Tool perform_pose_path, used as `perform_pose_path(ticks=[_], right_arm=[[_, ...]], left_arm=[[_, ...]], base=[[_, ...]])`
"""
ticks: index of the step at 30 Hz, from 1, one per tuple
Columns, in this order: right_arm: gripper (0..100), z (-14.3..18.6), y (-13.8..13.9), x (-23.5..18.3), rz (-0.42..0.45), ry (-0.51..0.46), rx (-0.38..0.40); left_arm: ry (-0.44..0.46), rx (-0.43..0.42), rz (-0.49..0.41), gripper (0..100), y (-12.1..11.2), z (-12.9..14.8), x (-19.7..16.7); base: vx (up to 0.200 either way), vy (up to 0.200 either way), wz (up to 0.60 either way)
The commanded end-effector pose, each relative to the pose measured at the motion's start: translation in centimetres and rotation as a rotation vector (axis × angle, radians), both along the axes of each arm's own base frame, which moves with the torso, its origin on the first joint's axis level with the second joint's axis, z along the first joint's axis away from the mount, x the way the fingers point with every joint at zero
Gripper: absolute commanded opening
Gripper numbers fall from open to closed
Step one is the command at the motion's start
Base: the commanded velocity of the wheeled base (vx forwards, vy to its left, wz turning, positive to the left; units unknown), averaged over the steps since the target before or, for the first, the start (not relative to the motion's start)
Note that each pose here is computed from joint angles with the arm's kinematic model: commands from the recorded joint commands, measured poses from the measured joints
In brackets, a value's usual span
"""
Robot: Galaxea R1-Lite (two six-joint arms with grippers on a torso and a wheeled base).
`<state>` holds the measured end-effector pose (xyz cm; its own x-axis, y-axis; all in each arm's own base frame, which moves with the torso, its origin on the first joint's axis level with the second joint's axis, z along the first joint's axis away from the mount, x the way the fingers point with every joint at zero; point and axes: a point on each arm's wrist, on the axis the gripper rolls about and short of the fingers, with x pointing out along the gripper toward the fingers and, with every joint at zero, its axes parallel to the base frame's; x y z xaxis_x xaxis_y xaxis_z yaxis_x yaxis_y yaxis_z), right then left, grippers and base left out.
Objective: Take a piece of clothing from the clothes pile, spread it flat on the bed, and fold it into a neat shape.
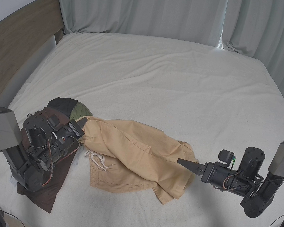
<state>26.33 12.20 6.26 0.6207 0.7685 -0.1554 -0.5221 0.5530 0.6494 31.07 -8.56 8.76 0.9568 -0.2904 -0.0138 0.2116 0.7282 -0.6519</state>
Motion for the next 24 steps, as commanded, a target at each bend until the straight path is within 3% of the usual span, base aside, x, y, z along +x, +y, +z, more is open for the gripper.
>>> perform_pose_path(ticks=[1, 6, 7, 18, 24], right_arm=[[100, -0.7, 0.4, -0.1, 0.014, 0.023, -0.010], [100, -1.1, 0.7, -0.2, 0.025, 0.033, -0.015], [0, -1.1, 0.7, -0.2, 0.025, 0.034, -0.015], [0, -0.5, -1.0, 1.1, -0.045, 0.002, -0.005], [0, 1.3, -2.1, 2.2, -0.094, -0.051, 0.044]], left_arm=[[-0.004, -0.002, 0.000, 0, 0.0, 0.1, 0.0], [0.000, 0.000, 0.000, 0, 0.0, -0.1, 0.0], [-0.001, -0.001, 0.000, 0, 0.0, -0.1, 0.0], [0.018, 0.004, 0.000, 0, 0.0, -0.7, 0.1], [0.019, 0.005, -0.001, 0, -0.1, -0.7, 0.1]], base=[[0.000, 0.000, 0.00], [0.000, 0.000, 0.00], [0.000, 0.000, 0.00], [0.000, 0.000, 0.00], [0.000, 0.000, 0.00]])
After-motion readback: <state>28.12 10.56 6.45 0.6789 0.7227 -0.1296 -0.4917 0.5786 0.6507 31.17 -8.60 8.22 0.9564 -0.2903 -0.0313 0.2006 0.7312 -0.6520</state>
